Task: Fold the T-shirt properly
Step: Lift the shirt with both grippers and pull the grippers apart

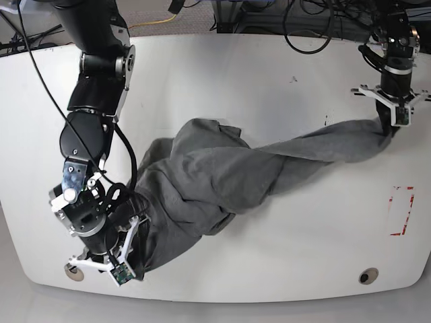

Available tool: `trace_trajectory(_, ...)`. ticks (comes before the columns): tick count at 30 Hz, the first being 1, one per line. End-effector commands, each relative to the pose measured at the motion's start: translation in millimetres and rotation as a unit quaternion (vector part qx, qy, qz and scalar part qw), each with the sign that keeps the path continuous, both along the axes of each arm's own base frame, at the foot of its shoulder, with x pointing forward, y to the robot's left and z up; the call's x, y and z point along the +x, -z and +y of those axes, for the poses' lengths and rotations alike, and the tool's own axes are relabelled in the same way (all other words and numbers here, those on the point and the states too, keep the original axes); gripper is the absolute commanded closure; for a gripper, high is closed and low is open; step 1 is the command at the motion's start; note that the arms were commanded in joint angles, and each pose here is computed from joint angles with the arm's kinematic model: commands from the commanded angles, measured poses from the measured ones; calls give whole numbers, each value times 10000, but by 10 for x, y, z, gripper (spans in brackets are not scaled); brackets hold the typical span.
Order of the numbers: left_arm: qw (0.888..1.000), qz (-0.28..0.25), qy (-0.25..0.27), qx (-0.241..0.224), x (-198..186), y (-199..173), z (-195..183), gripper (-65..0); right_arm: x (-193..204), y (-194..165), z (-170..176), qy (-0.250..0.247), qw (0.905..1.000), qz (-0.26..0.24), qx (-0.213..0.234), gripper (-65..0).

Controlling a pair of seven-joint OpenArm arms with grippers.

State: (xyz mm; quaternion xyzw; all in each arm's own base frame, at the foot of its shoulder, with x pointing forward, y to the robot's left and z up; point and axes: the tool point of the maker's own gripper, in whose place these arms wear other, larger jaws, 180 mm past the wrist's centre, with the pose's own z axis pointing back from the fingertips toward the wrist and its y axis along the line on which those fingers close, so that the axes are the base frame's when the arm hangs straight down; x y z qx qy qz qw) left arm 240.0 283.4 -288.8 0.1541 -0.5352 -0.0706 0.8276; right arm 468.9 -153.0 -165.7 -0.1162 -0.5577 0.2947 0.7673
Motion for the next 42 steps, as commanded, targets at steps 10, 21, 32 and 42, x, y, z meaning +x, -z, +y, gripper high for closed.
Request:
trace_trajectory(10, 9954, -801, -136, 504, 955, -1052, 262, 0, 388, -920, 123, -168, 9966, -736, -337, 0)
trace_trajectory(21, 9807, -1689, -573, 798, 1329, -2223, 531, 0, 675, -1802, -23, -11, 9917, -1255, -296, 0)
trace_trajectory(32, 9658, -2120, -773, 1273, 1342, -2942, 800, 0, 647, -2436, -240, 300, 9855, -1619, -415, 0)
trace_trajectory(42, 9733, -1565, -639, 1552, 1261, -2617, 872, 0, 486, -1706, -398, 456, 9905, -1164, -578, 0)
